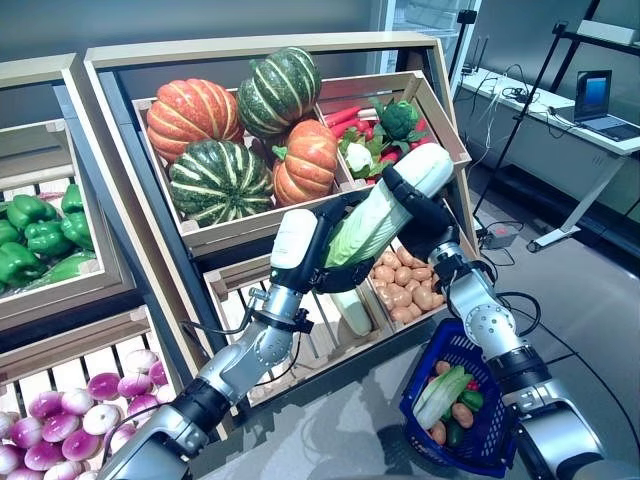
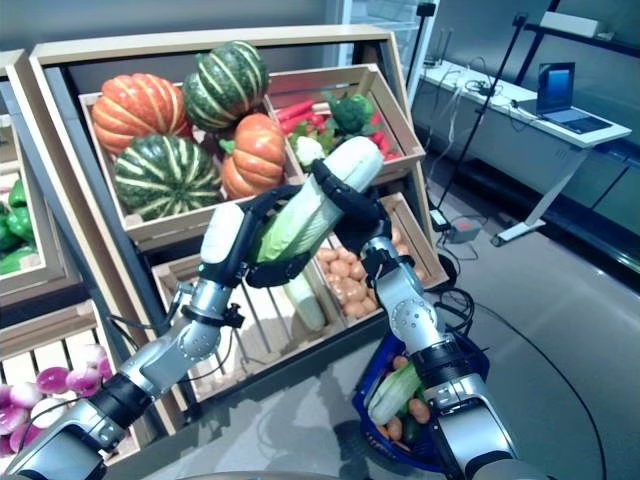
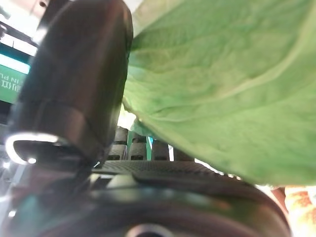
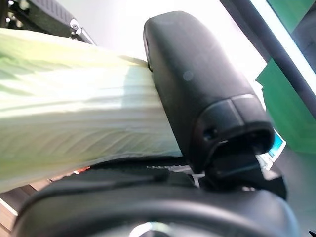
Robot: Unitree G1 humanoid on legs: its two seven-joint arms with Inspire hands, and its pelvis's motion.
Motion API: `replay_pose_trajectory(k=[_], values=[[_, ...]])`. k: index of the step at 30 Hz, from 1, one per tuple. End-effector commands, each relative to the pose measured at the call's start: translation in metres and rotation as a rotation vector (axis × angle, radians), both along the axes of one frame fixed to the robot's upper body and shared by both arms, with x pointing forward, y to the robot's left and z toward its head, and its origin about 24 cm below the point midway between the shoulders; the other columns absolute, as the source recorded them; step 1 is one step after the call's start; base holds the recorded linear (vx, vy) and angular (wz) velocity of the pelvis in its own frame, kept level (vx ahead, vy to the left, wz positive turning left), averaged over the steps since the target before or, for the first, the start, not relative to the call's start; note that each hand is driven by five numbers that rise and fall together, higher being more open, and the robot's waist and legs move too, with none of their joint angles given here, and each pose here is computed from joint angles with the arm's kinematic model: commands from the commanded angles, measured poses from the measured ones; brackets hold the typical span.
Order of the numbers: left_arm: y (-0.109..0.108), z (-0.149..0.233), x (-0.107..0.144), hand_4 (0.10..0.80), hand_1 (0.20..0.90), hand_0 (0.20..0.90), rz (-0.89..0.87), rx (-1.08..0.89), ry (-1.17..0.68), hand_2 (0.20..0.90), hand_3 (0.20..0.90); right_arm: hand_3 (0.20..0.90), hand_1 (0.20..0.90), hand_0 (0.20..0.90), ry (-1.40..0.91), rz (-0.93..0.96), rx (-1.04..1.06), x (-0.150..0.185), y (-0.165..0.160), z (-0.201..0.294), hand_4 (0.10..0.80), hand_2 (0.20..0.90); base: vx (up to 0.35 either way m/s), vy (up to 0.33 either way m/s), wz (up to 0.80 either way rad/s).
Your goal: Put vegetables into the basket
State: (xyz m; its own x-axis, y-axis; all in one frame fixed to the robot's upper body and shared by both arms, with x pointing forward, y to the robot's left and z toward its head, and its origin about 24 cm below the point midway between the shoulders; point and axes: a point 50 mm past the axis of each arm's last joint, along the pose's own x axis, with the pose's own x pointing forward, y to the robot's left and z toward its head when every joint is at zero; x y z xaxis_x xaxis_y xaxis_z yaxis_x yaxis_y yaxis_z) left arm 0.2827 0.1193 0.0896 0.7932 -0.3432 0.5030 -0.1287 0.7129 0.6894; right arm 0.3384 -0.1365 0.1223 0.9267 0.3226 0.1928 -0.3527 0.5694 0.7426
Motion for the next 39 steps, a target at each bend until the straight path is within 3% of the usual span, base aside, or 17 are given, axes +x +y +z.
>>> replay_pose_trajectory(k=[1,14,19,22,27,33,39], values=[[0.001,0.021,0.018,0.8,0.9,0.9,-0.043,0.072,-0.061,0.9,0.9,0.3,0.3,0.3,-0.396,0.015,0.097,0.005,-0.001,0.089,0.4,0.3,0.0,0.0,0.0],[0.092,-0.094,0.011,0.8,0.9,0.9,0.357,0.375,0.524,0.9,0.9,0.3,0.3,0.3,-0.464,-0.05,0.002,0.0,-0.02,0.095,0.4,0.3,-0.006,-0.001,-0.01],[0.117,-0.119,0.0,0.8,0.9,0.9,0.494,0.357,0.694,0.9,0.9,0.3,0.3,0.3,-0.448,-0.066,-0.02,0.003,-0.021,0.092,0.4,0.3,-0.007,-0.001,-0.05],[0.128,-0.129,-0.006,0.8,0.9,0.9,0.576,0.246,0.79,0.9,0.9,0.3,0.3,0.3,-0.438,-0.083,-0.036,0.004,-0.023,0.09,0.4,0.3,0.0,0.0,0.0],[0.132,-0.136,-0.011,0.8,0.9,0.9,0.622,0.098,0.864,0.9,0.9,0.3,0.3,0.3,-0.428,-0.113,-0.062,0.005,-0.028,0.089,0.4,0.3,0.0,0.0,0.0],[0.125,-0.115,0.002,0.8,0.9,0.9,0.587,-0.073,0.743,0.9,0.9,0.3,0.3,0.3,-0.322,-0.223,-0.172,0.008,-0.047,0.071,0.4,0.3,0.0,0.0,0.0],[0.123,-0.084,0.002,0.8,0.9,0.9,0.506,-0.299,0.591,0.9,0.9,0.3,0.3,0.3,-0.051,-0.496,-0.328,-0.004,-0.119,0.014,0.4,0.3,0.028,-0.017,0.0]])
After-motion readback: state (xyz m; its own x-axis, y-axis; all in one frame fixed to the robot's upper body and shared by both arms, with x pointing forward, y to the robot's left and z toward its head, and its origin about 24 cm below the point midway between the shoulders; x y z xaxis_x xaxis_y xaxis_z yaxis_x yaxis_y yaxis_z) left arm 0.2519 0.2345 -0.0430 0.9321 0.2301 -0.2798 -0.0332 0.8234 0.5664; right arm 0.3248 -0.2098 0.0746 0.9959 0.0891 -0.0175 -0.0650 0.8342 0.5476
